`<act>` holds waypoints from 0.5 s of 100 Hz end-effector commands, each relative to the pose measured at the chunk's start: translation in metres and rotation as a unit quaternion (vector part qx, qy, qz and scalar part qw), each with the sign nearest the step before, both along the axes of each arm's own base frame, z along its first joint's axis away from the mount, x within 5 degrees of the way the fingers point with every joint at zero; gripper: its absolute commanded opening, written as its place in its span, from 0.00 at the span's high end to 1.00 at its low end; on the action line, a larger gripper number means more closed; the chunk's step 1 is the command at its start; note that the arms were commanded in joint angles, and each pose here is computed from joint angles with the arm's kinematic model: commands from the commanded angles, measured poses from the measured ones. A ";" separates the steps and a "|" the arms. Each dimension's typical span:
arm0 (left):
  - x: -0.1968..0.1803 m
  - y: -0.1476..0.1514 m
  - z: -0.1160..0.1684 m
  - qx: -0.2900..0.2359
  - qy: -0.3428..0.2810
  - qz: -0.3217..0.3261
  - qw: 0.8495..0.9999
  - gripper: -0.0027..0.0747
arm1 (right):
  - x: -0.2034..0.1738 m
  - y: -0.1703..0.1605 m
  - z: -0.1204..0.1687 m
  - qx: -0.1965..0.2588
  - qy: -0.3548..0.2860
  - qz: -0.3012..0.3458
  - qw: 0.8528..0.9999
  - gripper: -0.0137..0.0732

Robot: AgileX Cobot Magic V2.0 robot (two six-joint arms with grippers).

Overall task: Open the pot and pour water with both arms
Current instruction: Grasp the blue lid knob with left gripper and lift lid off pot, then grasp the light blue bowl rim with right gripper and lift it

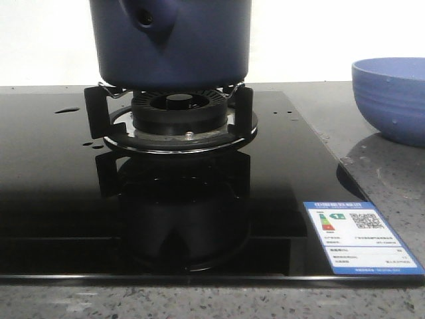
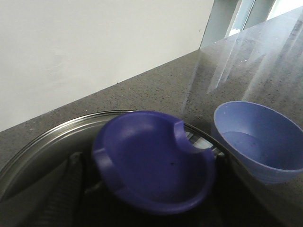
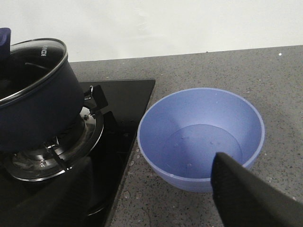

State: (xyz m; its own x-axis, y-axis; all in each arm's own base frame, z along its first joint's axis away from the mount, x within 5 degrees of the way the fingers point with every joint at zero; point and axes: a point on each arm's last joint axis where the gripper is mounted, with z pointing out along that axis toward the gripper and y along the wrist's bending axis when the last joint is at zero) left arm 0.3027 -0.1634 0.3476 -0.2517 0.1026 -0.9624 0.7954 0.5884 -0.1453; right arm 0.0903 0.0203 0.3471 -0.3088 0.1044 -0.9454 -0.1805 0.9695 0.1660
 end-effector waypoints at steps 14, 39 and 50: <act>-0.005 -0.003 0.023 -0.032 -0.022 -0.004 0.999 0.42 | 0.003 -0.002 0.016 0.001 -0.042 -0.010 0.999 0.30; -0.005 -0.003 0.023 -0.032 -0.021 -0.007 0.999 0.48 | 0.003 -0.001 0.015 0.001 -0.038 -0.008 0.999 0.30; -0.007 0.000 0.029 -0.035 -0.030 -0.005 0.999 0.48 | 0.004 -0.001 0.013 -0.004 -0.026 -0.005 1.000 0.30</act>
